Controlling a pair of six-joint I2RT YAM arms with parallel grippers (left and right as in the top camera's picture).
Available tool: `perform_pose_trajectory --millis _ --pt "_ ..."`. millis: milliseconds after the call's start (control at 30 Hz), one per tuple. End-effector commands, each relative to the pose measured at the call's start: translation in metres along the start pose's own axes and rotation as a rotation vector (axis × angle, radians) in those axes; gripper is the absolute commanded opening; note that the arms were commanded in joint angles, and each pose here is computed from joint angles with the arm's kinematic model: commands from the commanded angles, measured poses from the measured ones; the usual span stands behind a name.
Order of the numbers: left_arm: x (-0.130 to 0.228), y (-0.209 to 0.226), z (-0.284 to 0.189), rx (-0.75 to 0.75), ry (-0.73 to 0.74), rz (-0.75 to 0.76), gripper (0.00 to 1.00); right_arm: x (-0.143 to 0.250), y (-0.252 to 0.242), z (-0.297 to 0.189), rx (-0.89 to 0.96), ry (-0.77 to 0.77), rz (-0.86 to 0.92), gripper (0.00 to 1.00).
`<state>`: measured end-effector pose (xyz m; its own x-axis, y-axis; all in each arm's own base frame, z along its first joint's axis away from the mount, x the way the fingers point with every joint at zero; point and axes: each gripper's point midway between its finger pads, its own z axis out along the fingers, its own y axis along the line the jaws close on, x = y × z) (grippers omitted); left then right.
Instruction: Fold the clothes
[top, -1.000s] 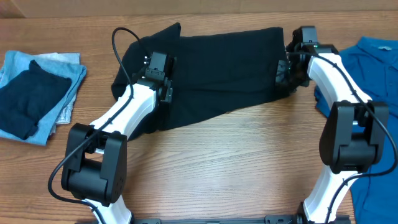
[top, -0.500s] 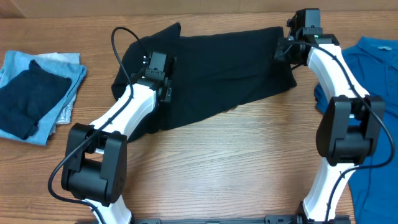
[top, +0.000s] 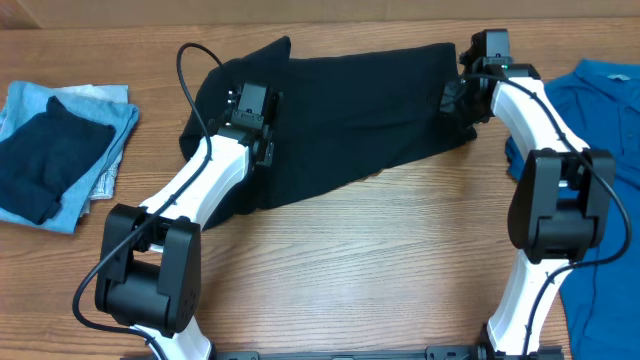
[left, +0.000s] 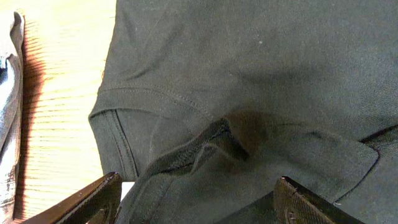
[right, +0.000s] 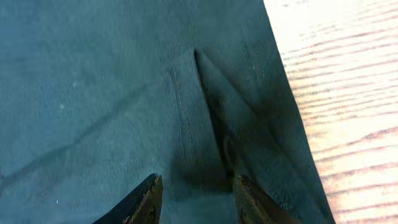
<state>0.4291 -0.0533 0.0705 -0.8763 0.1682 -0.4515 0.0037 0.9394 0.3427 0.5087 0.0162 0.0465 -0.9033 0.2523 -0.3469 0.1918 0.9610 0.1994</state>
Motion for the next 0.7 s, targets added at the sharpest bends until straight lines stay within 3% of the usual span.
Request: perform_pose_trajectory --millis 0,33,100,267,600,633,667 --pt "-0.014 0.011 -0.012 -0.015 -0.045 -0.045 0.81 -0.001 -0.003 0.007 0.003 -0.004 0.006 0.36" --pt "-0.014 0.011 -0.012 -0.015 -0.045 -0.045 0.81 0.003 -0.004 0.013 0.006 0.01 0.008 0.28" --pt "-0.014 0.011 -0.012 -0.019 -0.045 -0.045 0.81 0.01 -0.006 0.021 0.009 0.04 0.024 0.04" --pt "-0.015 0.015 -0.013 -0.041 -0.047 -0.046 0.82 -0.005 0.014 0.012 -0.09 0.012 0.035 0.04" --pt "-0.014 0.015 -0.012 -0.04 -0.044 -0.044 0.82 -0.065 0.043 -0.012 -0.208 -0.186 0.017 0.04" --pt "-0.013 0.015 -0.012 -0.041 -0.042 -0.043 0.82 -0.068 0.043 -0.013 -0.208 -0.197 0.015 0.19" --pt "-0.013 0.015 -0.012 -0.041 -0.04 -0.042 0.82 -0.071 0.044 -0.013 -0.212 -0.209 0.012 0.44"
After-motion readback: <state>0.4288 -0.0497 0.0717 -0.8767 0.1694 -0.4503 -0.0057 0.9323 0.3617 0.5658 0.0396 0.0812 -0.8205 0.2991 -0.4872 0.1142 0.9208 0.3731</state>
